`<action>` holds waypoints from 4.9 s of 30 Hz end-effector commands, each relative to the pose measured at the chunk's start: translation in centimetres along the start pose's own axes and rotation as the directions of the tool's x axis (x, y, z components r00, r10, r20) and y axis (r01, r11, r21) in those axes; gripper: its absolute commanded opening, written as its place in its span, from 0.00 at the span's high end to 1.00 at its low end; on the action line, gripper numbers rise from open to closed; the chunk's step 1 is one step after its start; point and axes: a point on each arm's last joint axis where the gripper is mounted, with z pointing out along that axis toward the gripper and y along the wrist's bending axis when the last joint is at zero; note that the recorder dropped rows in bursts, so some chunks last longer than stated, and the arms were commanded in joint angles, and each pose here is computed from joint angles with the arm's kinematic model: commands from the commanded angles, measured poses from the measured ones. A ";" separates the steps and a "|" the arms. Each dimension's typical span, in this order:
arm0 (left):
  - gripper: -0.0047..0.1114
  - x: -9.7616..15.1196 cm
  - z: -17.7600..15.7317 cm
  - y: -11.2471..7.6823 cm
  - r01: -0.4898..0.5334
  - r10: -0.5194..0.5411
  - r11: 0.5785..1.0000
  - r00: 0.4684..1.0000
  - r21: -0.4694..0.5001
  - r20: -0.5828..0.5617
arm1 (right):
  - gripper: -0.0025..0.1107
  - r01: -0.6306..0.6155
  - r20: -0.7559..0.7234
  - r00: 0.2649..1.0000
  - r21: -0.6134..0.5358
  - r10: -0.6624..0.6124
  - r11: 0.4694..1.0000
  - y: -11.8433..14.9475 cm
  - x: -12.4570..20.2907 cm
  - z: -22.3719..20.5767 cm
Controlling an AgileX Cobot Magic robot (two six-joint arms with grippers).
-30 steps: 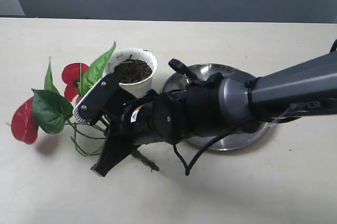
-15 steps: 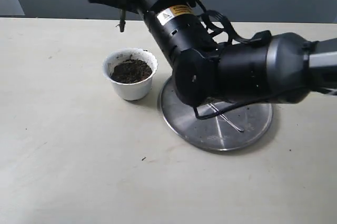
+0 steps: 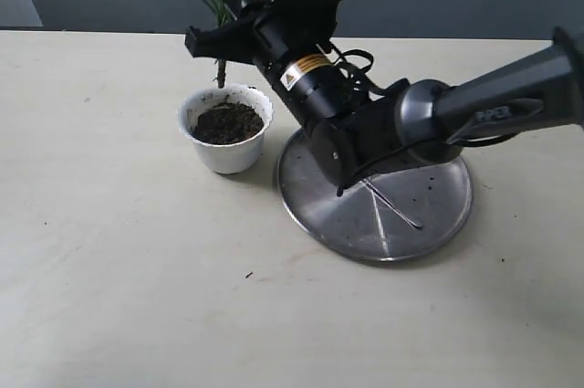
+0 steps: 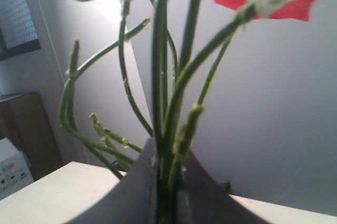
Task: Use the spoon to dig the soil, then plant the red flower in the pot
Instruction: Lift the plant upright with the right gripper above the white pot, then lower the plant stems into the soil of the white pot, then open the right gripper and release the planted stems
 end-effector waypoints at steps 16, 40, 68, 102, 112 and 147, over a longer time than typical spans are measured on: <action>0.96 -0.1 0.0 0.0 0.002 -0.002 1.000 1.000 0.002 0.005 | 0.98 0.100 -0.180 0.979 0.011 -0.097 0.995 -1.0 6.2 0.8; 0.96 -0.1 0.0 0.0 0.002 -0.002 1.000 1.000 0.002 0.005 | 0.98 0.163 -0.431 0.881 -0.111 -0.195 0.980 1.0 6.1 -1.2; 0.96 -0.1 0.0 0.0 0.002 -0.002 1.000 1.000 0.002 0.005 | 0.98 0.078 -0.569 0.813 -0.107 -0.125 0.991 0.8 10.9 -3.3; 0.96 -0.1 0.0 0.0 0.002 -0.002 1.000 1.000 0.002 0.005 | 0.79 0.097 -0.533 0.834 -0.118 -0.145 0.988 0.9 10.6 -3.1; 0.96 -0.1 0.0 0.0 0.002 -0.002 1.000 1.000 0.002 0.005 | 0.76 0.091 -0.455 0.880 -0.122 -0.137 0.988 1.3 8.8 -2.5; 0.96 -0.1 0.0 0.0 0.002 -0.002 1.000 1.000 0.002 0.005 | 0.98 0.164 -0.768 0.570 -0.240 -0.291 0.957 5.1 -11.6 -9.7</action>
